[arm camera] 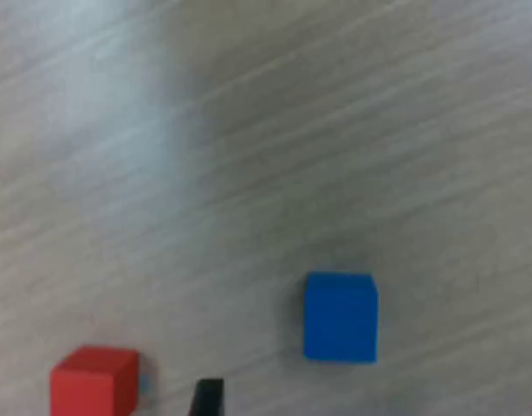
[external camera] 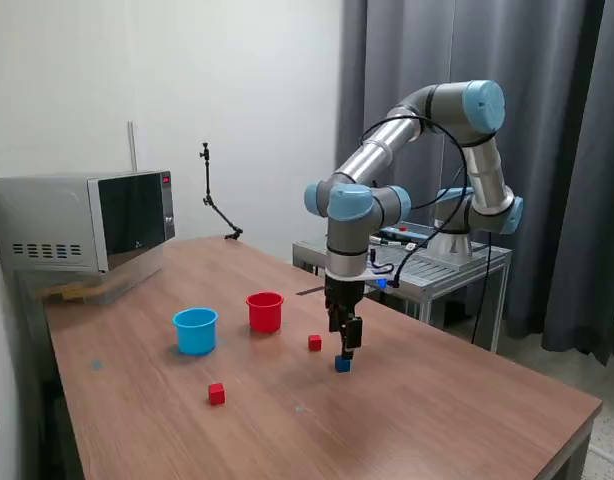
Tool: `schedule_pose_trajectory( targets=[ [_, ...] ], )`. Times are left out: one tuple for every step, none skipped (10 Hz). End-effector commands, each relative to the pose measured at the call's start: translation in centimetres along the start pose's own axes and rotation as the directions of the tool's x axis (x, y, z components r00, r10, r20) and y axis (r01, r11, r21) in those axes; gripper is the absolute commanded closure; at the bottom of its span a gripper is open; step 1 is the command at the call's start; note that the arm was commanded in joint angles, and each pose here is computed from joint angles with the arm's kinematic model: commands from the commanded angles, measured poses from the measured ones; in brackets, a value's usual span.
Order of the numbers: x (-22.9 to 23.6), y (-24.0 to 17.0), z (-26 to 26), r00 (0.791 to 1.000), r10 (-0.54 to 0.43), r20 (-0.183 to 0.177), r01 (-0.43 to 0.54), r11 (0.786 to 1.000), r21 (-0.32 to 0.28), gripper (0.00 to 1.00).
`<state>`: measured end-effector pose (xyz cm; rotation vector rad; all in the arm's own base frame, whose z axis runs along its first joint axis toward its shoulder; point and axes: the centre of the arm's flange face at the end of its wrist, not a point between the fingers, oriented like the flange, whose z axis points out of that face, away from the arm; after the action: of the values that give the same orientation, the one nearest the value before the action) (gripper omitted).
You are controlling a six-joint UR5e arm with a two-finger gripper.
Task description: Place red objects in the red bin, and blue objects in the blue bin.
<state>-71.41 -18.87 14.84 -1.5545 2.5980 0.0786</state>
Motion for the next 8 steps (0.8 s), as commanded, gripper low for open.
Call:
schedule_pose_trajectory(
  targets=[
    [0.0,-1.0,0.8,1.000,0.006,0.012,-0.007,1.000,0.017,0.00],
    [0.4,-1.4,0.7,1.000,-0.001,0.011,0.001,1.000,0.015,0.00],
    [0.4,-1.4,0.7,1.000,0.000,0.010,-0.001,1.000,0.016,0.00],
    [0.4,-1.4,0.7,1.000,0.001,0.009,-0.001,1.000,0.017,0.00],
    [0.4,-1.5,1.1,1.000,0.000,0.013,0.000,1.000,0.023,0.00],
    [0.3,-1.8,1.7,1.000,0.000,0.018,-0.001,0.999,0.034,0.00],
    [0.4,-2.1,2.7,1.000,-0.003,0.022,0.002,0.999,0.050,0.00],
    [0.8,-2.3,2.8,1.000,-0.011,0.022,0.009,0.999,0.049,0.00]
  ],
)
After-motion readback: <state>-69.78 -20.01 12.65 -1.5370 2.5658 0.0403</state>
